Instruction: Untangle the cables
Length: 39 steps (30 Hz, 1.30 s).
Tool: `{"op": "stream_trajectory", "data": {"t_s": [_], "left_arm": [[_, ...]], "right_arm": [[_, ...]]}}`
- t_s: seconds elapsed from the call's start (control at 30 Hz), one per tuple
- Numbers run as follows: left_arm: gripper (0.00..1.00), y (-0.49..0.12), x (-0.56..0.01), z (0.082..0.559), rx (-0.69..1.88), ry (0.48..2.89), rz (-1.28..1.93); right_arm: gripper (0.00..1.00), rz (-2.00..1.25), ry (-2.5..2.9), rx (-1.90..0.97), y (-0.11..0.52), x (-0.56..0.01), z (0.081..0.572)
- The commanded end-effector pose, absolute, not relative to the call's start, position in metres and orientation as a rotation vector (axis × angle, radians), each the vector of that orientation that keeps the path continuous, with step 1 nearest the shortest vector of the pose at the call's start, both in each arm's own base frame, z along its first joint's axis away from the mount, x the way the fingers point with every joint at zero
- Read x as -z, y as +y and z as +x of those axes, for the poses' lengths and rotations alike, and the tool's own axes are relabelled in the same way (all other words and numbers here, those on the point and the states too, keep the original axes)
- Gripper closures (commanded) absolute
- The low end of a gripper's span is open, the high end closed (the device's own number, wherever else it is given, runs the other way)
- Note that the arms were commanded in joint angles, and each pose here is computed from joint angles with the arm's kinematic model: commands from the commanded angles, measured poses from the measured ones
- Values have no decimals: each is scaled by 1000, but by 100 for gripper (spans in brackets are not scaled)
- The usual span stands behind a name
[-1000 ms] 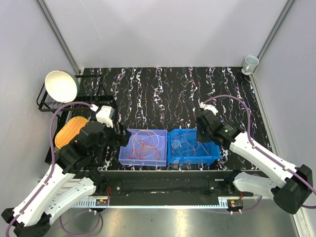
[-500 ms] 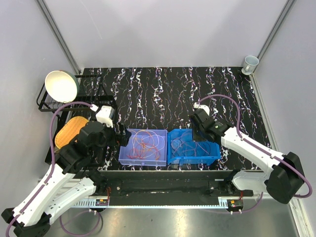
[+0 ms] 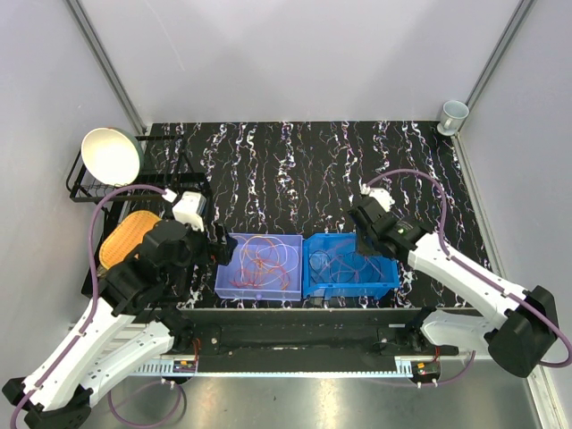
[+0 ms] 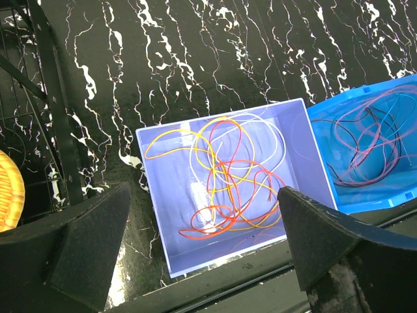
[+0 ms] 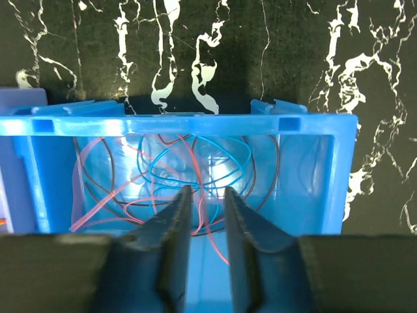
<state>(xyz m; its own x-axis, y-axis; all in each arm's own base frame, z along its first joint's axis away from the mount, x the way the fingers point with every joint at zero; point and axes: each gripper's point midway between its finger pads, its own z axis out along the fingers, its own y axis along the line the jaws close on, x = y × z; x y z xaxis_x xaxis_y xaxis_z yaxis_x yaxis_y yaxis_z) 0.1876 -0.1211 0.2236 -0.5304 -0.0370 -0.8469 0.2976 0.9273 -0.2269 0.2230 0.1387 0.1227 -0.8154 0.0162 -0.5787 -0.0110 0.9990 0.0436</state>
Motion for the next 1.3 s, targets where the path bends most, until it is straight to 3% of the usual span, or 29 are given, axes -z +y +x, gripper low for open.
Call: {"op": "stream_trajectory", "data": {"t_s": [0.0,0.07,0.47,0.67,0.7,0.9,1.1,1.27], "left_arm": [[1,-119,-233,193,425,2043,156],[1,-119,-234,193,425,2041,156],[1,-119,-236,192,431,2033,153],[1,-117,-238,191,433,2023,148],[1,-117,-238,191,433,2021,146],[1,-116,-241,189,442,2005,144],[1,-115,-245,187,456,1987,144],[1,-113,-246,186,456,1978,135]], "right_arm": [[62,63,2452,-90,140,-153,233],[53,61,2443,-118,143,-162,233],[30,138,2273,-166,141,-220,252],[9,191,2101,-79,129,-256,280],[1,139,2071,-54,130,-260,288],[0,157,1931,231,102,-283,316],[0,89,1760,111,108,-310,329],[0,108,1705,166,80,-298,345]]}}
